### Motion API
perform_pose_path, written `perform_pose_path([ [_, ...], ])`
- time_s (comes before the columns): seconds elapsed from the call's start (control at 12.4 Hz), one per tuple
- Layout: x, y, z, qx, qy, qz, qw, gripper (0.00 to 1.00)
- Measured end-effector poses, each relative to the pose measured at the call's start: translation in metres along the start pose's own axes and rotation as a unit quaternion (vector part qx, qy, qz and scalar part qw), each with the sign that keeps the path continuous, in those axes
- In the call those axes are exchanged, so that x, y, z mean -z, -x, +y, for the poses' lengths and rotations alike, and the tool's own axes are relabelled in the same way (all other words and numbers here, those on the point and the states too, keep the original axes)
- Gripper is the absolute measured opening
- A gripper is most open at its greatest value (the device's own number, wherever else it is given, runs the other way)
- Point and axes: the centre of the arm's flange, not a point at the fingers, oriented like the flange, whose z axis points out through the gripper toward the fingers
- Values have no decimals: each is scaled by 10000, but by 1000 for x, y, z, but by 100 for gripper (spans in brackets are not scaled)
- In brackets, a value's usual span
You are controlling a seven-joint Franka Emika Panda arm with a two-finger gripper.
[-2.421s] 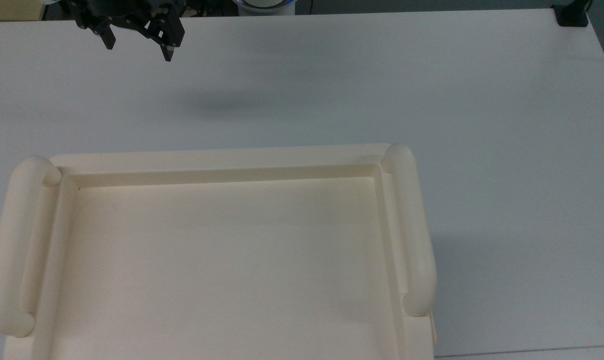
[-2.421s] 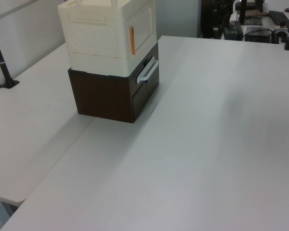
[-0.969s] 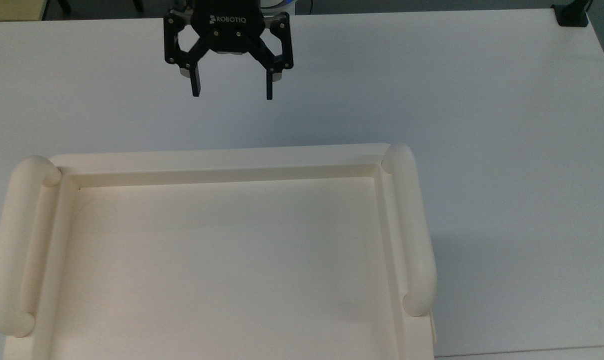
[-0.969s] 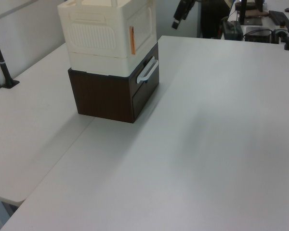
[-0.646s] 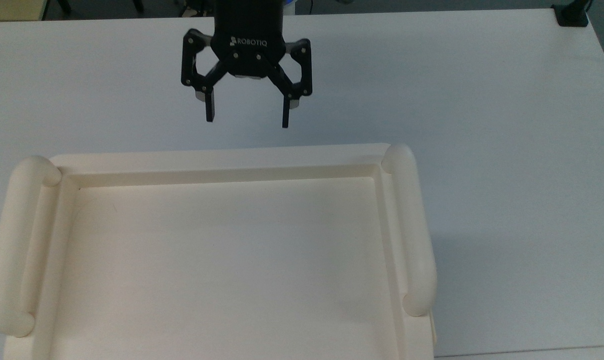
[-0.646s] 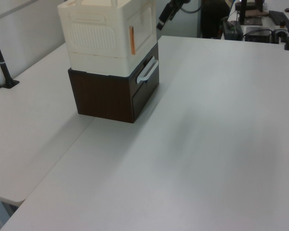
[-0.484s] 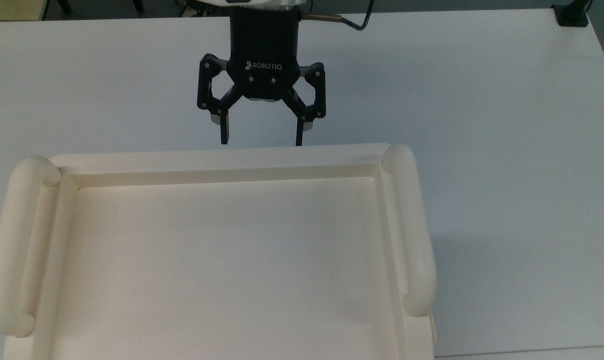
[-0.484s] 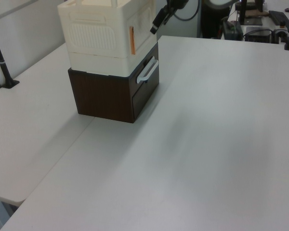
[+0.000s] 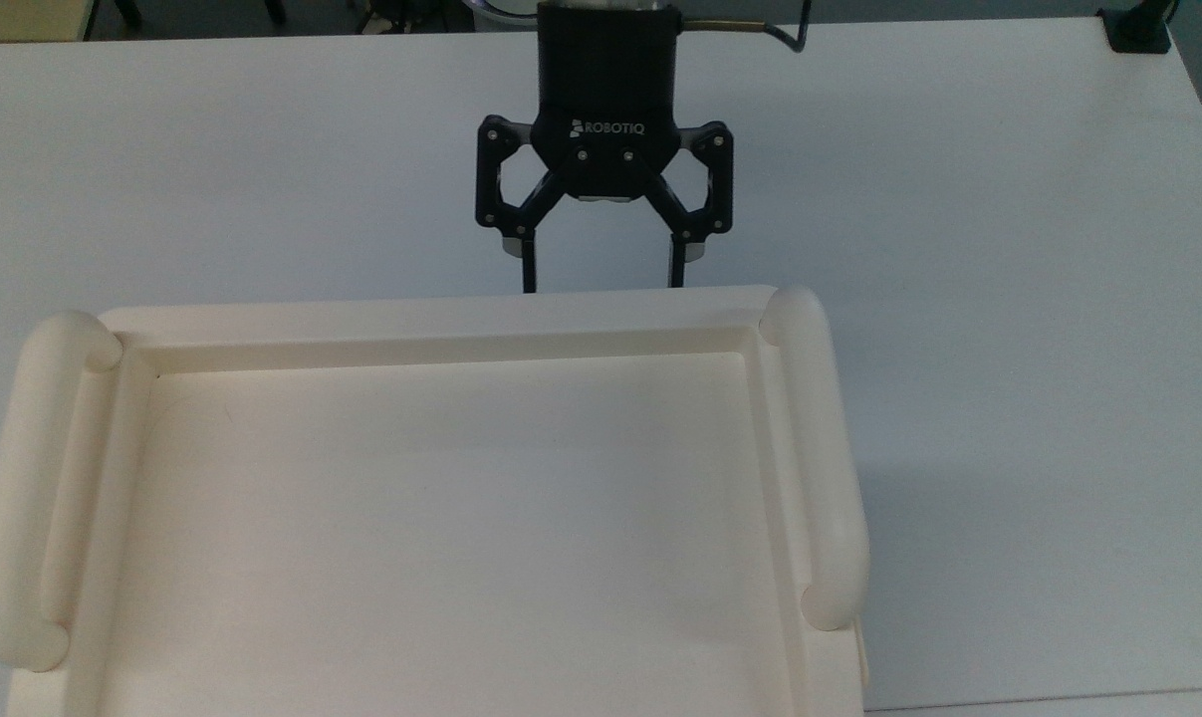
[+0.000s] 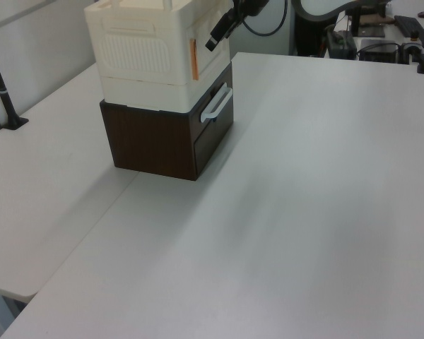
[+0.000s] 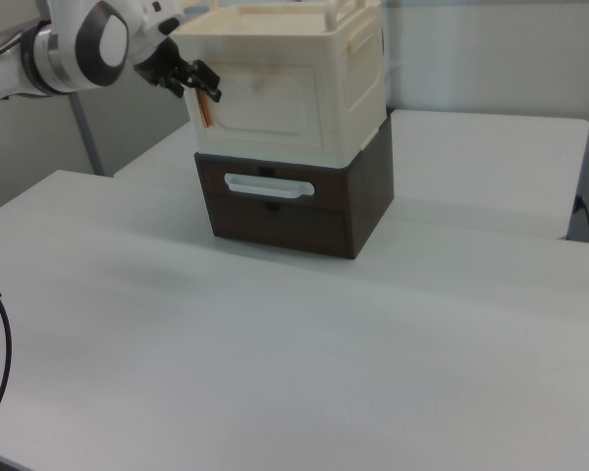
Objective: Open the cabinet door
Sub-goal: 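Move the open gripper toward the cream cabinet door's edge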
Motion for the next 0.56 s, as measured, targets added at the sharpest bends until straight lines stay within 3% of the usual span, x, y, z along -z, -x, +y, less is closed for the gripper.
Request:
perform_pose_path([
  [0.24,2,2,-18,14,16,27,10000,88],
  [0.56,-7,2,-28,-15,371,140,9992,77],
])
